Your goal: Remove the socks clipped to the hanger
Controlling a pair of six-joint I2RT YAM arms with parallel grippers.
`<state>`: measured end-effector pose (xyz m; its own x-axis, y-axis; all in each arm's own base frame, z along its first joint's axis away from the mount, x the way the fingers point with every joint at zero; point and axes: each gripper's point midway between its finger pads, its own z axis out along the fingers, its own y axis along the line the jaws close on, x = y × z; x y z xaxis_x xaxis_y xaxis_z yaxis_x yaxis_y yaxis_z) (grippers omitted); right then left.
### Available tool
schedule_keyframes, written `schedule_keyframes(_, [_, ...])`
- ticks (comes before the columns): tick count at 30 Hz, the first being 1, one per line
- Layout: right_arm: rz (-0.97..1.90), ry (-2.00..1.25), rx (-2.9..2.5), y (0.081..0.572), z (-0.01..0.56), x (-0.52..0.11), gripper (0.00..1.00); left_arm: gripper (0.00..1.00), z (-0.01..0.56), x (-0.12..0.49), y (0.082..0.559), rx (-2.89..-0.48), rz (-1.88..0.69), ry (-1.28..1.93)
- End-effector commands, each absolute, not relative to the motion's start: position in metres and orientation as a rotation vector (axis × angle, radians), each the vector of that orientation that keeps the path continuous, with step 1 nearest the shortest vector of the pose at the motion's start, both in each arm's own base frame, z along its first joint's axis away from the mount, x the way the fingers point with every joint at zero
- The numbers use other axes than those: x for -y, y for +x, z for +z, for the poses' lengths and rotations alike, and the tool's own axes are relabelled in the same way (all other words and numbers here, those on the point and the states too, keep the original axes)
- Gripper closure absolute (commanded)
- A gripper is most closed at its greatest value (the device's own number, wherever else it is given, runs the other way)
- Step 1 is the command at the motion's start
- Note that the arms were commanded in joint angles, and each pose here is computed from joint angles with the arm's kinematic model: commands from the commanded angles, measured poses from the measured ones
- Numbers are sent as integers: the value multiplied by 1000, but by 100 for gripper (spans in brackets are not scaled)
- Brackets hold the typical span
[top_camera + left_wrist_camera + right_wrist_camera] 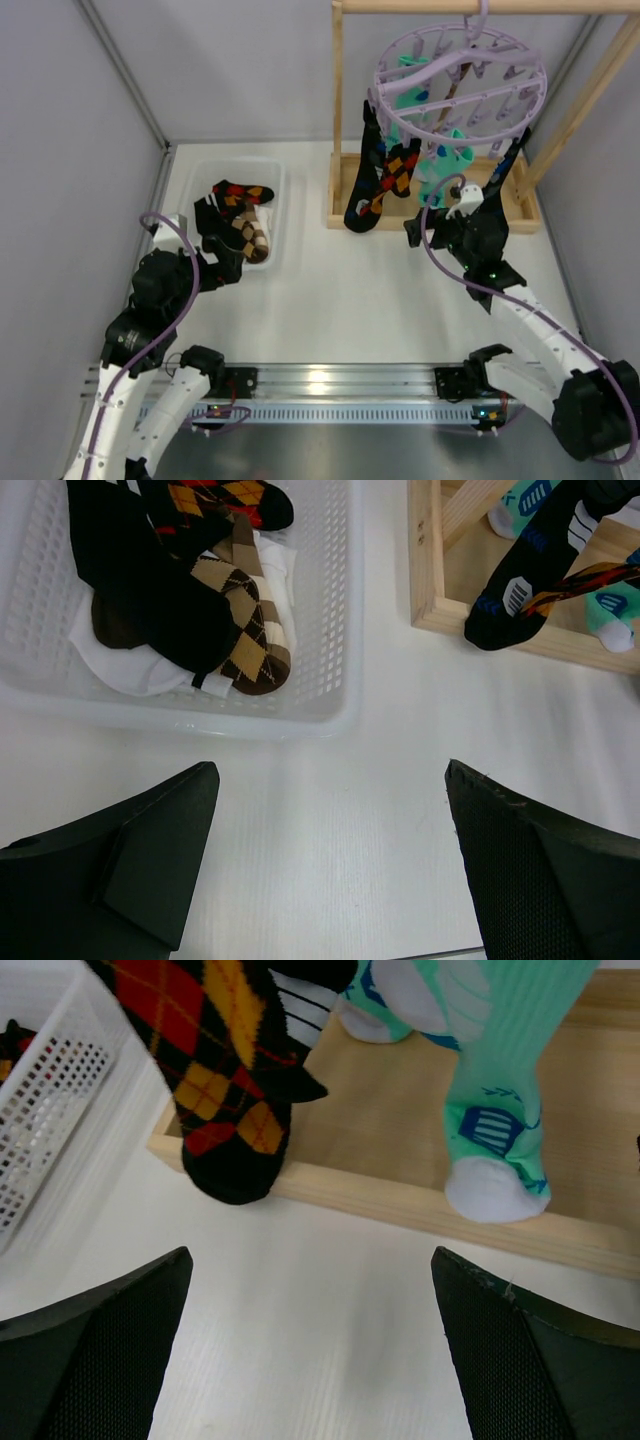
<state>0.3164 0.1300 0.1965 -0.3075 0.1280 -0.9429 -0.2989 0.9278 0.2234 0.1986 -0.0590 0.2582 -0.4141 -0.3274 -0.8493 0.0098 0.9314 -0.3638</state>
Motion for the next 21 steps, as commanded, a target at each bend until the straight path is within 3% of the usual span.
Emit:
schedule_keyframes(1, [504, -254, -1578, 344, 245, -142, 1, 1, 269, 66, 206, -1922, -417, -200])
schedule_keyframes(9, [659, -414, -1472, 379, 233, -164, 5, 2, 270, 65, 205, -1912, -415, -202])
schedule_keyframes(15, [598, -392, -1390, 405, 245, -159, 5, 1, 274, 66, 202, -1892, -428, -196])
schedule_keyframes(21, [714, -484, -1268, 407, 256, -181, 6, 1, 276, 65, 200, -1879, -427, -197])
